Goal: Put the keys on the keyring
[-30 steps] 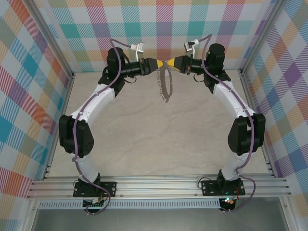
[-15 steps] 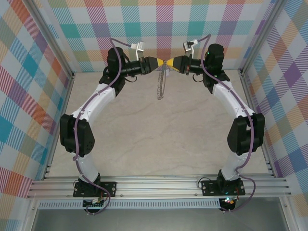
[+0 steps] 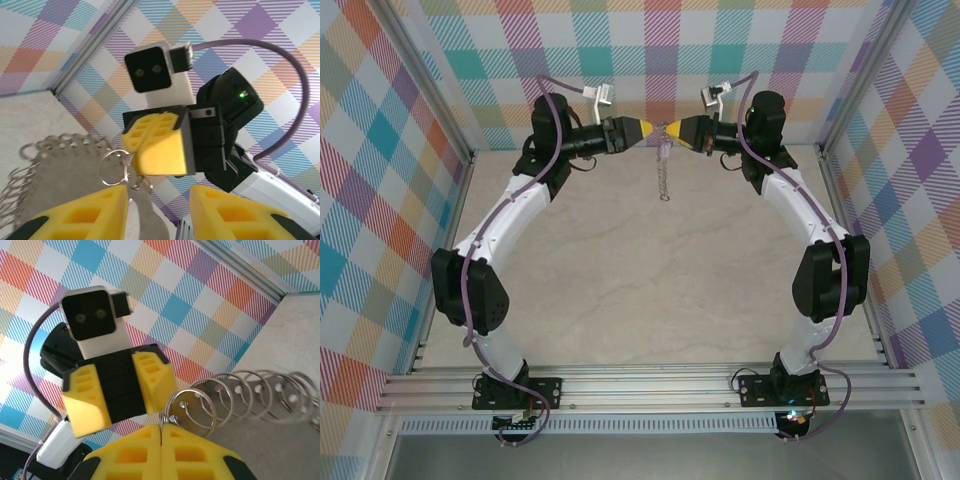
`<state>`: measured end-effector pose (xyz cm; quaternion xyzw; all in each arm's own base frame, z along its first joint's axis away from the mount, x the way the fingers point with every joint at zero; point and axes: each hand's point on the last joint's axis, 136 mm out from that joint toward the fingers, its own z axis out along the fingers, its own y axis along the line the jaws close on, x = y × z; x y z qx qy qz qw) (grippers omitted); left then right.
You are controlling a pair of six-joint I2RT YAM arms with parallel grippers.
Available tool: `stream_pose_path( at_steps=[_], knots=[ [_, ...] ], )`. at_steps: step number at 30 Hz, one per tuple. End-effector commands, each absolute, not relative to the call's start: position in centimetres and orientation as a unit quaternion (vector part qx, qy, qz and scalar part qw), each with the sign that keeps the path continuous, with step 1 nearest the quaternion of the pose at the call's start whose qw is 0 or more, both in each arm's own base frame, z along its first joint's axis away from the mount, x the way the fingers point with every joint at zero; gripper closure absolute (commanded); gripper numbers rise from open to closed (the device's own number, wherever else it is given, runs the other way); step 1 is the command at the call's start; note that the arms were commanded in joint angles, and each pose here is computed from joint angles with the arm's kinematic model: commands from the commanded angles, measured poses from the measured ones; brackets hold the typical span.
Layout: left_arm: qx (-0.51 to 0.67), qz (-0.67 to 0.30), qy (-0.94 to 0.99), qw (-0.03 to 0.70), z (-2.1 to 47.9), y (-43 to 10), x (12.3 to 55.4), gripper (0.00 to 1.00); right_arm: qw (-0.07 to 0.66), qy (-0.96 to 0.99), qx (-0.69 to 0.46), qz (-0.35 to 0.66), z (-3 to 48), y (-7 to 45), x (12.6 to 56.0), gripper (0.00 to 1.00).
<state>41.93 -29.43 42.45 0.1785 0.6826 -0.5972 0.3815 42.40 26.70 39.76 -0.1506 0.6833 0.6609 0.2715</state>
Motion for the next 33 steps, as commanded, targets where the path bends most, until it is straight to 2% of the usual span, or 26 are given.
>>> stream_pose_path(
  at_steps=[1, 33],
  knots=[
    [0.202, -0.589, 0.66, 0.421, 46.0, -28.3, 40.7, 0.63, 0.293, 0.669, -0.168, 0.662, 40.9, 26.9, 42.3, 1.0],
    [0.198, -0.621, 0.661, 0.372, 43.5, -31.7, 42.3, 0.66, 0.288, 0.659, -0.187, 0.669, 42.2, 28.2, 41.4, 1.0]
  ],
)
